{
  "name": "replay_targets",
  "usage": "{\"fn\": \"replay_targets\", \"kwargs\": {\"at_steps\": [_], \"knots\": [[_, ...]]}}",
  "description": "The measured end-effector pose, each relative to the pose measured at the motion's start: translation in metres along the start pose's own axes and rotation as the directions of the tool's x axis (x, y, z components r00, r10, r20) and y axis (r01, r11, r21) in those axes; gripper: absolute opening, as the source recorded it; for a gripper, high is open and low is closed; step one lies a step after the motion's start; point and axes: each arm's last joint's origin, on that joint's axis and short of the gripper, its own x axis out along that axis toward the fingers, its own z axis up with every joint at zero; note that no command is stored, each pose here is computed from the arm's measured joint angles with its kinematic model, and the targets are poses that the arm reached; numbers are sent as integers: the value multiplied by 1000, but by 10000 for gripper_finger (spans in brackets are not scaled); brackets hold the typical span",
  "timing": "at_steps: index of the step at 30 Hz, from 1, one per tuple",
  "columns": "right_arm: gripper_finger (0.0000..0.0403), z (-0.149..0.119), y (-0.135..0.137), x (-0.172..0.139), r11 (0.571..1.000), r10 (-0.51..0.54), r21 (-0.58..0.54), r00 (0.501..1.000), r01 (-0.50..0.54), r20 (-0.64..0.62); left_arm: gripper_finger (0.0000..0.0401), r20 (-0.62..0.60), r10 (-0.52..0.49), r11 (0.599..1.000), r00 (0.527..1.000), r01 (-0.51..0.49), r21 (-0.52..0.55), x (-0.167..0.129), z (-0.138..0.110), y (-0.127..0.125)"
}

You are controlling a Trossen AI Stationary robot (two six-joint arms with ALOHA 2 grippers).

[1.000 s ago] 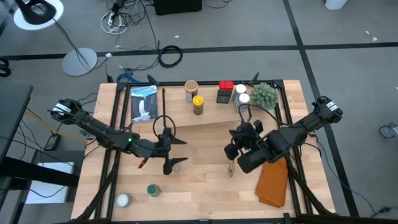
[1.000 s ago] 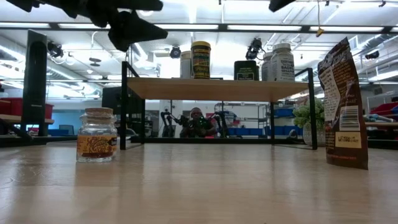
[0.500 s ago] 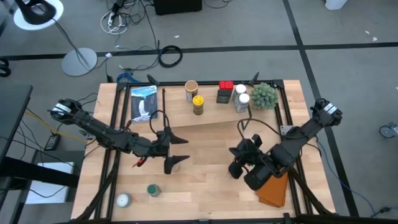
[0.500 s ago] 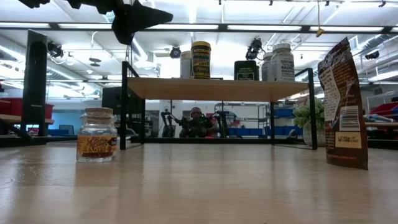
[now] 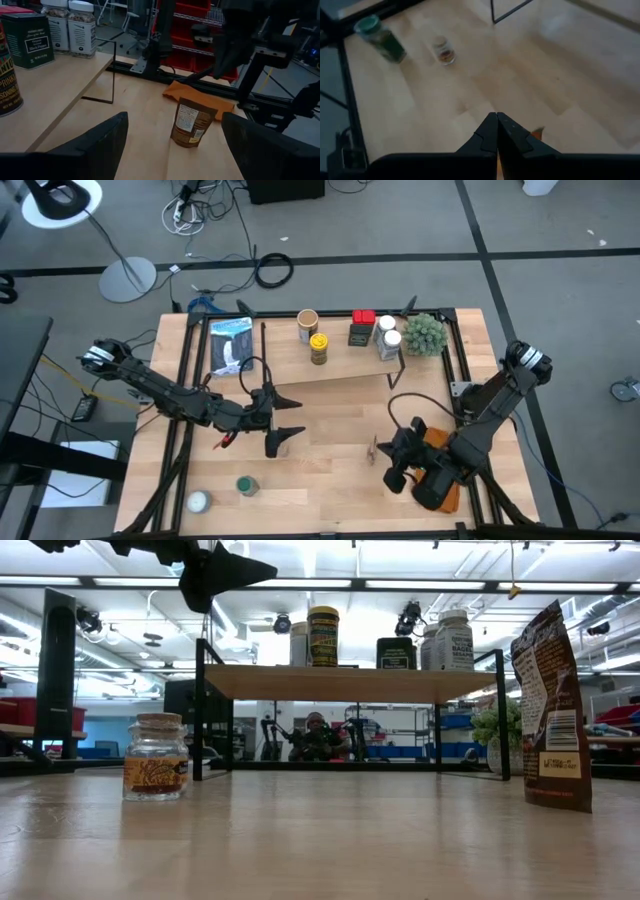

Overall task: Shelf spices
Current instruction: Put the green seasoning bottle on the shelf aligned with the other golden seasoning bottle

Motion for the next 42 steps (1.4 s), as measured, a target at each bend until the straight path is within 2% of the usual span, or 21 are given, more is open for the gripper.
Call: {"fn": "replay_targets", "kwargs": {"at_steps": [9, 13, 22, 26, 29, 31, 35, 37, 39, 42], "knots": [[5, -27, 4, -2, 996, 82, 24, 997, -82, -3, 326, 10, -2, 1000, 1000, 3, -5, 0, 1, 0], [2, -38, 4, 4, 991, 124, 58, 992, -124, 5, 326, -10, -45, 999, 999, 45, -3, 1, 1, 1], [4, -55, -2, 16, 984, 153, 94, 988, -151, -6, 329, -11, -36, 999, 999, 36, -8, 2, 2, 1], [3, -58, -5, 19, 984, 143, 104, 990, -141, -12, 337, -14, -37, 998, 999, 36, -53, 3, 8, -2], [6, -60, -6, 20, 984, 146, 107, 989, -144, -12, 340, -54, -66, 996, 996, 63, -60, 4, 15, -8], [6, -60, -5, 20, 983, 148, 109, 989, -146, -11, 343, -64, -100, 990, 993, 92, -109, 4, 22, -15], [2, -60, -5, 20, 984, 150, 99, 989, -148, -12, 345, -74, -202, 974, 977, 193, -115, 4, 33, -23], [2, -60, -5, 20, 984, 150, 94, 989, -148, -12, 343, -82, -226, 966, 971, 213, -144, 3, 38, -28], [4, -60, -5, 20, 985, 151, 88, 989, -149, -12, 341, -118, -220, 966, 968, 200, -166, 2, 45, -33], [6, -60, -5, 20, 986, 151, 70, 988, -150, -13, 336, -273, -96, 990, 957, 64, -123, -5, 55, -40]]}}
